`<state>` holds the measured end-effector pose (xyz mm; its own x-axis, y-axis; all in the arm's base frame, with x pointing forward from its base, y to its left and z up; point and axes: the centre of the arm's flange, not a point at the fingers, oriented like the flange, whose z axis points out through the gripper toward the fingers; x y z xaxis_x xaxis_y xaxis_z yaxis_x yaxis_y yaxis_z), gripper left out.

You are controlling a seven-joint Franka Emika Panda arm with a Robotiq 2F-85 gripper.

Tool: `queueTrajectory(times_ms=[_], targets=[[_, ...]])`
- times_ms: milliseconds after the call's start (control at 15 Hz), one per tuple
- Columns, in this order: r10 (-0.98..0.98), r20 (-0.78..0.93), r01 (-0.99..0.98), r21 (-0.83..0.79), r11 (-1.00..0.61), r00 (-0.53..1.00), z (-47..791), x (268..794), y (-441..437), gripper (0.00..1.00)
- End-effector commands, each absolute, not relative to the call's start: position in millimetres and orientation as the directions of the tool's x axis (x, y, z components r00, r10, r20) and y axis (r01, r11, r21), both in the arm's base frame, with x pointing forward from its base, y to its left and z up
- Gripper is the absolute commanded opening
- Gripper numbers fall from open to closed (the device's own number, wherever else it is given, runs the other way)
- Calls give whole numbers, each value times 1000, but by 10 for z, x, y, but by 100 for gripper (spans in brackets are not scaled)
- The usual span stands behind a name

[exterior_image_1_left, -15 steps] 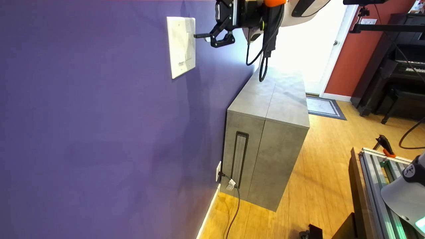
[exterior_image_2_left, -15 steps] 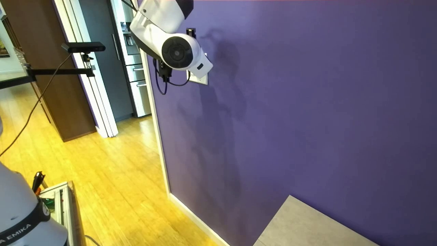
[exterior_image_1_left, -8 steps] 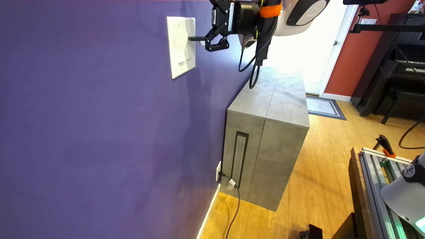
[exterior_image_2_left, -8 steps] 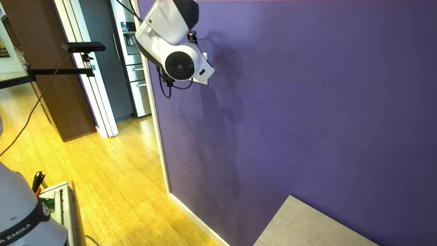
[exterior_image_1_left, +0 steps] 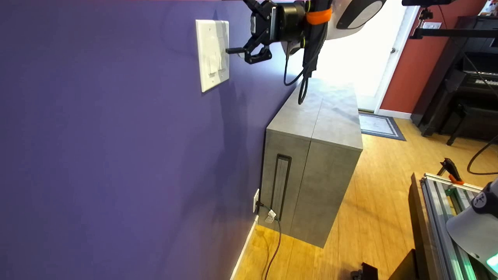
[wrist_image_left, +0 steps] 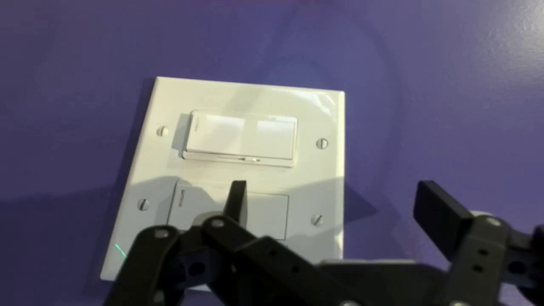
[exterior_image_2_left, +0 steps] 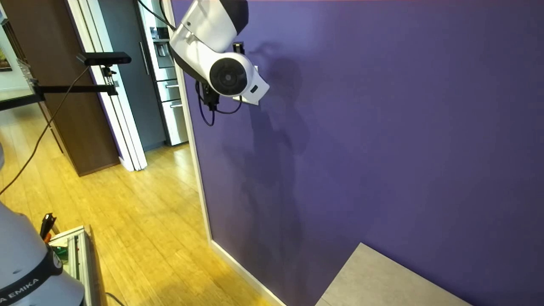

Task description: Press the light switch on the right twice

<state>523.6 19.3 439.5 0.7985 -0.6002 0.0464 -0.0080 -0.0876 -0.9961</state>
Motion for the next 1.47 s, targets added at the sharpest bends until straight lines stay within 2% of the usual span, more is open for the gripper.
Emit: queueTrajectory(times_ms=[0,400,800,1133,1200,1400], targets=[[-556,47,-83,-975,-205,830,5080,5022,-104,100],[-415,210,-52,-841,-538,885,5712,4641,-265,100],[-236,291,-18,-594,-804,927,5965,4431,-440,100],[-141,167,-69,-378,-923,976,5728,4278,-664,100],[-152,224,-41,-434,-900,963,5719,4371,-571,100],[-147,188,-63,-392,-918,971,5658,4321,-684,100]])
